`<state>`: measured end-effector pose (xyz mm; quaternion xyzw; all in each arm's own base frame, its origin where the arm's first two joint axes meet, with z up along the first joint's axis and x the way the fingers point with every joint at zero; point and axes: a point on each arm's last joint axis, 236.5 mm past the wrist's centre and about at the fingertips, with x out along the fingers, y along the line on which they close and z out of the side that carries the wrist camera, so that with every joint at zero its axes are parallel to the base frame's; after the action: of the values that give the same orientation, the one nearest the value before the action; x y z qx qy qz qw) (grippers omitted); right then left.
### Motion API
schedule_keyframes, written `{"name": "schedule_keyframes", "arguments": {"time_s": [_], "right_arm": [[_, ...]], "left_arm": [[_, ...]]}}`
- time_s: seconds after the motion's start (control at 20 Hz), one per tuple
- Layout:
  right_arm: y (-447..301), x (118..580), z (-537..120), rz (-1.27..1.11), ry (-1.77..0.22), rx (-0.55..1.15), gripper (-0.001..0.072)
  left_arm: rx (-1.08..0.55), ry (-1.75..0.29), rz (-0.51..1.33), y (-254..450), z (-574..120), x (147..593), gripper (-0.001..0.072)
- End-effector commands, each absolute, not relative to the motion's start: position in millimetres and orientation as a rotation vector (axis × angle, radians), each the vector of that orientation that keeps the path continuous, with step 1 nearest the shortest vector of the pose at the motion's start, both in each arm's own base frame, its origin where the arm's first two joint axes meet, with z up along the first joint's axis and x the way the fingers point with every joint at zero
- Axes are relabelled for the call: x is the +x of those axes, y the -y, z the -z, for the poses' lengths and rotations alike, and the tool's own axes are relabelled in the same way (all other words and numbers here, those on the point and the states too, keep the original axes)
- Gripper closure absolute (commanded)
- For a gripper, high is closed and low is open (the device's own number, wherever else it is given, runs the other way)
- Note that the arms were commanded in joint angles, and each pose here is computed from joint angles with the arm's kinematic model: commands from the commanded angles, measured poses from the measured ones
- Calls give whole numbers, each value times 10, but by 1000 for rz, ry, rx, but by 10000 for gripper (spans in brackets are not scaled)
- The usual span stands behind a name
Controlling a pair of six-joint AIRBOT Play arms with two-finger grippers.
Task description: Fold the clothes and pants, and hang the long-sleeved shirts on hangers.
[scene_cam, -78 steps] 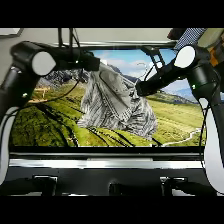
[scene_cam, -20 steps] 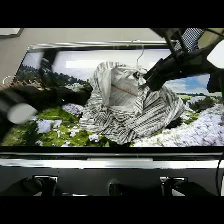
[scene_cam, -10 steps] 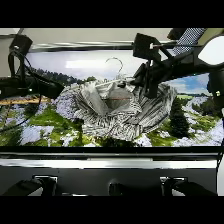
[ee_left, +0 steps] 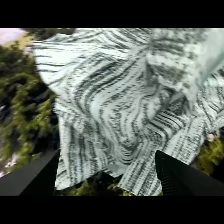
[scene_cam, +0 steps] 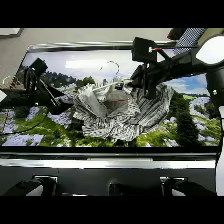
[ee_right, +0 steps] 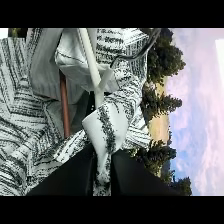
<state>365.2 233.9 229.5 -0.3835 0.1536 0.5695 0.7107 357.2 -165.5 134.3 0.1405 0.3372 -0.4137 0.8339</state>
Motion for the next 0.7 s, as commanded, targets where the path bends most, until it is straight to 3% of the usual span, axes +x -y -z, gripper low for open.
{"name": "schedule_keyframes", "arguments": {"time_s": [0.0, 0.25, 0.35, 0.5, 0.55, 0.6, 0.65], "right_arm": [[-2368, 3636, -2289, -1279, -337, -842, 673], [-2362, 3589, -2261, -1293, -365, -826, 673], [-2367, 3571, -2260, -1298, -372, -815, 673], [-2393, 3558, -2283, -1306, -362, -802, 673], [-2397, 3555, -2285, -1306, -363, -798, 673], [-2400, 3552, -2289, -1307, -362, -795, 673], [-2402, 3551, -2290, -1308, -362, -795, 672]], "left_arm": [[274, -678, 992, 1820, -1311, 3497, 37], [253, -613, 1020, 1943, -1334, 3623, 45], [255, -607, 1015, 2003, -1300, 3672, 113], [287, -596, 1054, 2190, -1224, 3657, 115], [291, -593, 1063, 2256, -1207, 3649, 239], [295, -592, 1071, 2299, -1196, 3640, 454], [307, -582, 1075, 2317, -1200, 3640, 605]]}}
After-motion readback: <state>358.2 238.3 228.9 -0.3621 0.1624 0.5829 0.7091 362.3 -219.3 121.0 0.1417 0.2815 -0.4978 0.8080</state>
